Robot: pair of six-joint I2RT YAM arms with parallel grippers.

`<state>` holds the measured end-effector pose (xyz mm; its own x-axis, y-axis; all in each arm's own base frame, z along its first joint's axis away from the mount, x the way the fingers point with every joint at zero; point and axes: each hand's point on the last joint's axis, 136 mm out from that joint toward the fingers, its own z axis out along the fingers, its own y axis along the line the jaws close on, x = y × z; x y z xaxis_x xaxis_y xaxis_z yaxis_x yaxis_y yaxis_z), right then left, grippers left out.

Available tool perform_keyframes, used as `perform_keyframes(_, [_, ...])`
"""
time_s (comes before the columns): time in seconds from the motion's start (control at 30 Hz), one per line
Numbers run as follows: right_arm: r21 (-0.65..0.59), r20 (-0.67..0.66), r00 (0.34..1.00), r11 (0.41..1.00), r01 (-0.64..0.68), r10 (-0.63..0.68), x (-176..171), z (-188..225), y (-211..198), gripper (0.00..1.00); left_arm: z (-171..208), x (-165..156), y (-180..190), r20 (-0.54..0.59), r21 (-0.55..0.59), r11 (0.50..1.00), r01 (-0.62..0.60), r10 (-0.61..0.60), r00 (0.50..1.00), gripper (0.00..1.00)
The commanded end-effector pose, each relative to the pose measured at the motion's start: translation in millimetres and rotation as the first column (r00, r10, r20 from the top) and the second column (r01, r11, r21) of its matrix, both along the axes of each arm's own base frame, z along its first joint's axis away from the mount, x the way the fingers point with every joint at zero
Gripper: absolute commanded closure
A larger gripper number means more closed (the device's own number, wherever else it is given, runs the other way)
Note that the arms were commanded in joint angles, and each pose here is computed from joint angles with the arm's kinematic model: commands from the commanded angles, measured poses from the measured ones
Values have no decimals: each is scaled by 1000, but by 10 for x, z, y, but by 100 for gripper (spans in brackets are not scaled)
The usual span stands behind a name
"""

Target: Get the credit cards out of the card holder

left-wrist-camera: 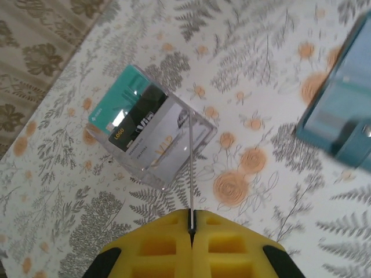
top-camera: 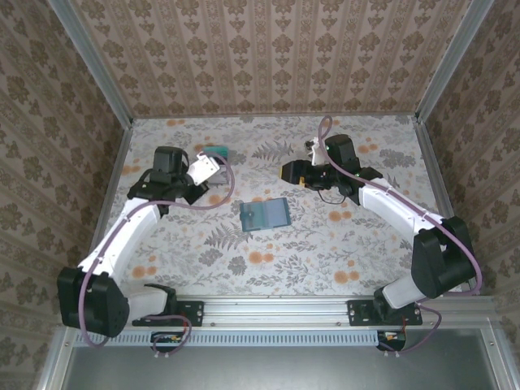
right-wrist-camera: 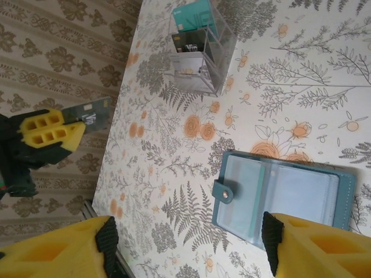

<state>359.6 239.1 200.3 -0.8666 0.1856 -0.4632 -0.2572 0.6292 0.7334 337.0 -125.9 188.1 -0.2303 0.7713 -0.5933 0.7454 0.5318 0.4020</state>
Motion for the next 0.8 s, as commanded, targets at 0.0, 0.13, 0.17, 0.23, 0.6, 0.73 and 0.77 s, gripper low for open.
perform_keyframes(0.0, [-23, 9, 1000, 1000, 9, -8, -41, 76, -63, 13, 58, 105, -5, 69, 141, 972, 190, -201, 977, 100])
perform_keyframes(0.13, [-34, 16, 1000, 999, 12, -11, -50, 127, -82, 0, -32, 310, 9, 103, 233, 939, 255, -284, 953, 100])
perform_keyframes(0.17, [-35, 15, 1000, 999, 15, -14, -48, 135, -91, 0, -53, 366, 15, 103, 245, 934, 260, -292, 951, 100])
perform_keyframes(0.23, [-38, 11, 1000, 999, 18, -17, -46, 145, -95, 0, -125, 476, 24, 93, 270, 923, 274, -309, 947, 100])
perform_keyframes(0.6, [-49, -28, 999, 998, 42, -44, -13, 139, -109, 0, -409, 1050, 71, 100, 444, 829, 340, -423, 900, 100])
perform_keyframes(0.73, [-50, -28, 998, 998, 49, -51, 17, 150, -108, 0, -450, 1175, 49, 112, 440, 827, 349, -437, 893, 100])
perform_keyframes(0.77, [-52, -30, 998, 997, 50, -52, 23, 145, -107, 0, -459, 1192, 43, 112, 437, 828, 352, -438, 892, 100])
